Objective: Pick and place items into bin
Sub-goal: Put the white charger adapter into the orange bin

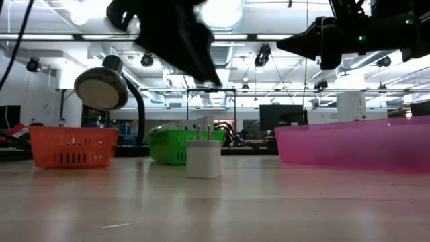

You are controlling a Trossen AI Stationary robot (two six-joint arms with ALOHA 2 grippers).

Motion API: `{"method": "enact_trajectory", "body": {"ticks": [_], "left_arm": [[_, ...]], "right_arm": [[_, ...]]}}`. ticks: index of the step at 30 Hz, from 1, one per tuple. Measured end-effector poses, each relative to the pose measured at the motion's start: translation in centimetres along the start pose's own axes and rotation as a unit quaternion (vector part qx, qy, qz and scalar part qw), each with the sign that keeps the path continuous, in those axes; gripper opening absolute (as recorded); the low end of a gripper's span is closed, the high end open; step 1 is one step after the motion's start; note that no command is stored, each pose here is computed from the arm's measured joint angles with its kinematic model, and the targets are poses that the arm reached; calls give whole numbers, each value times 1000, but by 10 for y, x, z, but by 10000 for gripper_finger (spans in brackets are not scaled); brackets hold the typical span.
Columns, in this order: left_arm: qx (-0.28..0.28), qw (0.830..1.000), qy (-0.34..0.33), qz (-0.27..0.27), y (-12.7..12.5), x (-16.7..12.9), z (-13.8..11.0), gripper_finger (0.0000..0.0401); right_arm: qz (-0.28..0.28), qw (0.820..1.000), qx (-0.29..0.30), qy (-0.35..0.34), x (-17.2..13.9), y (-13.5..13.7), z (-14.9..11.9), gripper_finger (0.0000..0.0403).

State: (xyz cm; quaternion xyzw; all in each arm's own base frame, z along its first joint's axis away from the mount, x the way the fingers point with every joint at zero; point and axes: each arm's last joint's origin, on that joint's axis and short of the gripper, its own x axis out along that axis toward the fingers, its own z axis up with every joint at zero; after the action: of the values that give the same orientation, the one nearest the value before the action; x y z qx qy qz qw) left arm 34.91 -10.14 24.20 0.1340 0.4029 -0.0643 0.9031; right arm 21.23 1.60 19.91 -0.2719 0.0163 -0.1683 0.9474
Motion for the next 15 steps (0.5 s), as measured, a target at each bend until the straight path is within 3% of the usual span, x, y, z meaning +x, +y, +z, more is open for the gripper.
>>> {"method": "enact_trajectory", "body": {"ticks": [6, 15], "left_arm": [[18, 998, 52, -5, -10, 35, -13, 296], [23, 997, 77, -13, -18, 56, -23, 297]], "right_arm": [[1, 1000, -1, 1, 0, 0, 0, 9], [1, 1000, -1, 1, 0, 0, 0, 9]]}}
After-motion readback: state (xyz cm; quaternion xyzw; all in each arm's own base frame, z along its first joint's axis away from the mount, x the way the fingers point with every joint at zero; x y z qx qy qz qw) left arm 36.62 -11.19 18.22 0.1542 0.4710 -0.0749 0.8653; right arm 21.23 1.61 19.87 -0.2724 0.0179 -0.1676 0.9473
